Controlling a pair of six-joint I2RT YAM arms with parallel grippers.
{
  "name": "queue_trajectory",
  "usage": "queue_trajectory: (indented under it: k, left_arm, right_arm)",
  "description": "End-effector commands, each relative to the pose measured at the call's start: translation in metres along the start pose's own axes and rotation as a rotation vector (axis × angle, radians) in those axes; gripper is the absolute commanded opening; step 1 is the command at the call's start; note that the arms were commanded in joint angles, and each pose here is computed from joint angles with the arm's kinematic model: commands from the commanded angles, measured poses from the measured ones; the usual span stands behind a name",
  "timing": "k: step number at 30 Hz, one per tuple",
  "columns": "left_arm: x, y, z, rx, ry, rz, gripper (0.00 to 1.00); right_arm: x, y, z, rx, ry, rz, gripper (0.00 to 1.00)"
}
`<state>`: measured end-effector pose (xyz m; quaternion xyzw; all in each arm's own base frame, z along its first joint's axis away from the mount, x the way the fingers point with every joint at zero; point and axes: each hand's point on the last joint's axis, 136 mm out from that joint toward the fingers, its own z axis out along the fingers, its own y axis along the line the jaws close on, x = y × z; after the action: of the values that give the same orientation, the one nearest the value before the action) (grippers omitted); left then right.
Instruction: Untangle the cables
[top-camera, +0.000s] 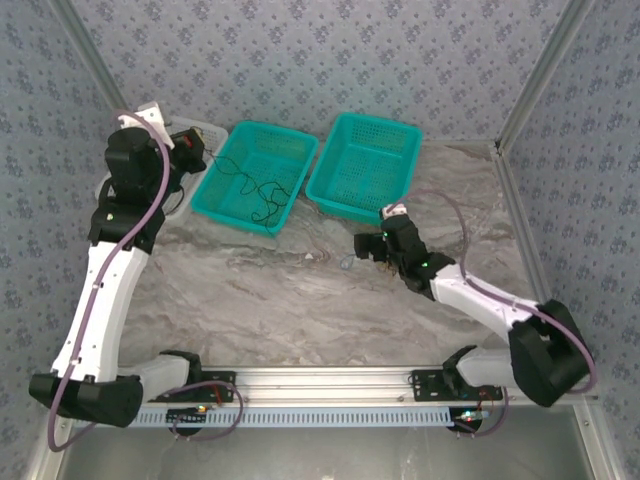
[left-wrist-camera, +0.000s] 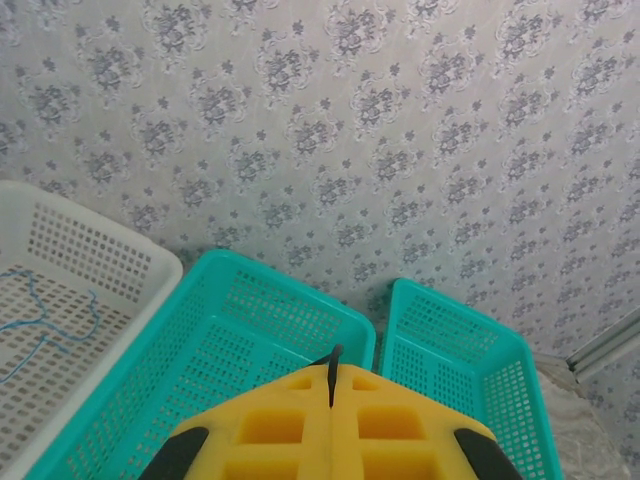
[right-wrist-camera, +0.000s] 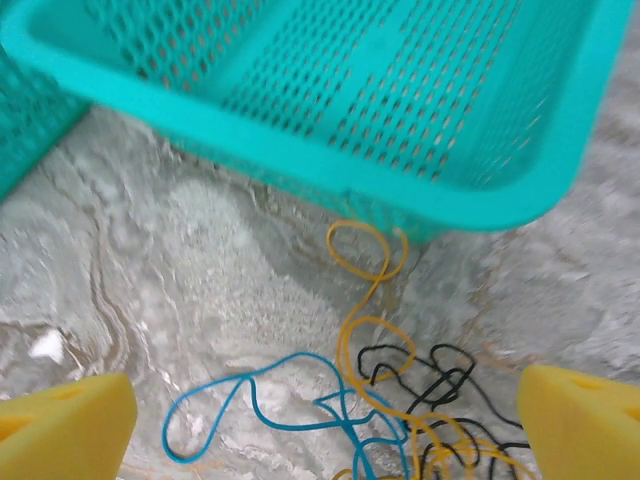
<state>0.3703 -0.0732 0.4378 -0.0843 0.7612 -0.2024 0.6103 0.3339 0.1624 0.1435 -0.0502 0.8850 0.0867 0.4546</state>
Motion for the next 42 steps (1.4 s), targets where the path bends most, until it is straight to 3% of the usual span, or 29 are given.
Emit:
queue_trajectory:
  k: [1,12,24,28,35,38,39,41,42]
  left_arm:
    - [-0.026,-0.023,0.0,0.085,-0.055,0.034,0.0]
    - [-0.042,-0.043,0.04,0.155,-0.038,0.055,0.0]
    - [-0.044,-0.032,0.107,0.084,-0.018,0.138,0.0]
    - [-0.027,-0.019,0.138,0.048,0.014,0.153,0.0]
    - [0.032,0.007,0.177,0.002,0.158,0.136,0.01]
    - [0.067,0.019,0.182,-0.007,0.234,0.108,0.11]
    - [0.077,0.022,0.182,-0.008,0.252,0.103,0.22]
    - [0.088,0.026,0.18,-0.011,0.269,0.099,0.6]
    - [0.091,0.029,0.178,-0.017,0.273,0.1,0.74]
  right_arm:
    - [-0.005,-0.023,-0.02,0.098,-0.038,0.04,1.0]
    - [-0.003,-0.048,-0.049,0.132,-0.076,0.136,1.0]
    - [-0.005,-0.047,-0.05,0.124,-0.077,0.154,1.0]
    - [-0.005,-0.047,-0.051,0.123,-0.072,0.154,1.0]
    - [-0.002,-0.051,-0.052,0.14,-0.065,0.161,1.0]
    - [-0.002,-0.051,-0.052,0.143,-0.064,0.169,1.0]
    - [-0.002,-0.052,-0.053,0.144,-0.064,0.171,1.0]
    - [-0.003,-0.051,-0.053,0.142,-0.066,0.173,1.0]
    - [-0.003,-0.051,-0.053,0.143,-0.065,0.172,1.0]
